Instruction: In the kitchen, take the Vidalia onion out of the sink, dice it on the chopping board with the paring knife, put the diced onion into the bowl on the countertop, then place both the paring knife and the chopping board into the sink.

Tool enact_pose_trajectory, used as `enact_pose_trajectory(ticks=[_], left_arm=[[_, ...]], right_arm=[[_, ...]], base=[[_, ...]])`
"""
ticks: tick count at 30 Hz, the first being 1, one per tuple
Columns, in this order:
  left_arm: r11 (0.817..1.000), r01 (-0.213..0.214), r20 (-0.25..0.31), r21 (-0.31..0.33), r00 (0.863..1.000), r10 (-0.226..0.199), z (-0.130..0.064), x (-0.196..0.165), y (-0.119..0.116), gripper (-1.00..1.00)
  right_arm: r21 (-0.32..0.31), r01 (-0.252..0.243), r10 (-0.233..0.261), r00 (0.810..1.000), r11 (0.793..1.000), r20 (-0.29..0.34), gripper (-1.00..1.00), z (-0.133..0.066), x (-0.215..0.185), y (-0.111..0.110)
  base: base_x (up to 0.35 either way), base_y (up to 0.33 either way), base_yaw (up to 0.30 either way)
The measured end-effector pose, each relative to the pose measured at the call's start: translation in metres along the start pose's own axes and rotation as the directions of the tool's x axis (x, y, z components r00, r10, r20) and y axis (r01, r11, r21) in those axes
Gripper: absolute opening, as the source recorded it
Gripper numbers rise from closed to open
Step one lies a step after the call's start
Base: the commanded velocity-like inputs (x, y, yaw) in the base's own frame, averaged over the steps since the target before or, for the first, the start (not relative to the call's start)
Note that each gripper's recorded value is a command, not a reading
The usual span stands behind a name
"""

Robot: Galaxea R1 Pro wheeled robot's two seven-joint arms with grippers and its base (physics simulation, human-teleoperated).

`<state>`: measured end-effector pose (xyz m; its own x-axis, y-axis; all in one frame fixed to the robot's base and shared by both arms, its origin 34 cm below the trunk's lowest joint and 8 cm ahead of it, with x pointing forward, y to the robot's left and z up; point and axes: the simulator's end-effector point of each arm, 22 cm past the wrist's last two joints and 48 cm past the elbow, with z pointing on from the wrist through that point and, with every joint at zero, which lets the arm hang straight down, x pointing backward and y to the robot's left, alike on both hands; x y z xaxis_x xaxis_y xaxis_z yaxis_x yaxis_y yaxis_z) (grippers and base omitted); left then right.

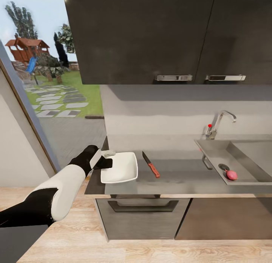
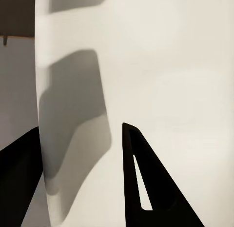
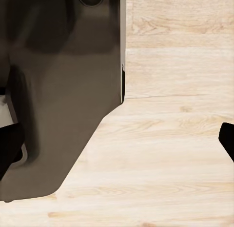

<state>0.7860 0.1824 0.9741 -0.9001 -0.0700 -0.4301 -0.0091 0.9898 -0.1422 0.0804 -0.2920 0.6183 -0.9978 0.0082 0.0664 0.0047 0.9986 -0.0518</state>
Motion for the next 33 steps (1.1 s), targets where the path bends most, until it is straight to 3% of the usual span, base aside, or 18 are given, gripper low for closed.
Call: enact_pose_trajectory(ticks=[18,19,33], left_arm=[[1.000,0.001,-0.008,0.000,1.000,-0.001,0.0043,0.0026,0.0007,-1.00],[1.000,0.001,-0.007,0.000,1.000,-0.001,0.0042,0.0022,0.0007,1.00],[1.000,0.003,-0.007,0.000,1.000,-0.003,0.0042,0.0023,0.0006,1.00]], right_arm=[[0.000,0.001,-0.001,1.000,1.000,-0.007,1.00,0.0000,0.0028,0.0000],[0.000,0.001,-0.001,1.000,1.000,-0.007,1.00,0.0000,0.0028,0.0000],[0.000,0.001,-0.001,1.000,1.000,-0.007,1.00,0.0000,0.0028,0.0000]], base=[[0.000,0.000,0.000],[0.000,0.000,0.000],[0.000,0.000,0.000]])
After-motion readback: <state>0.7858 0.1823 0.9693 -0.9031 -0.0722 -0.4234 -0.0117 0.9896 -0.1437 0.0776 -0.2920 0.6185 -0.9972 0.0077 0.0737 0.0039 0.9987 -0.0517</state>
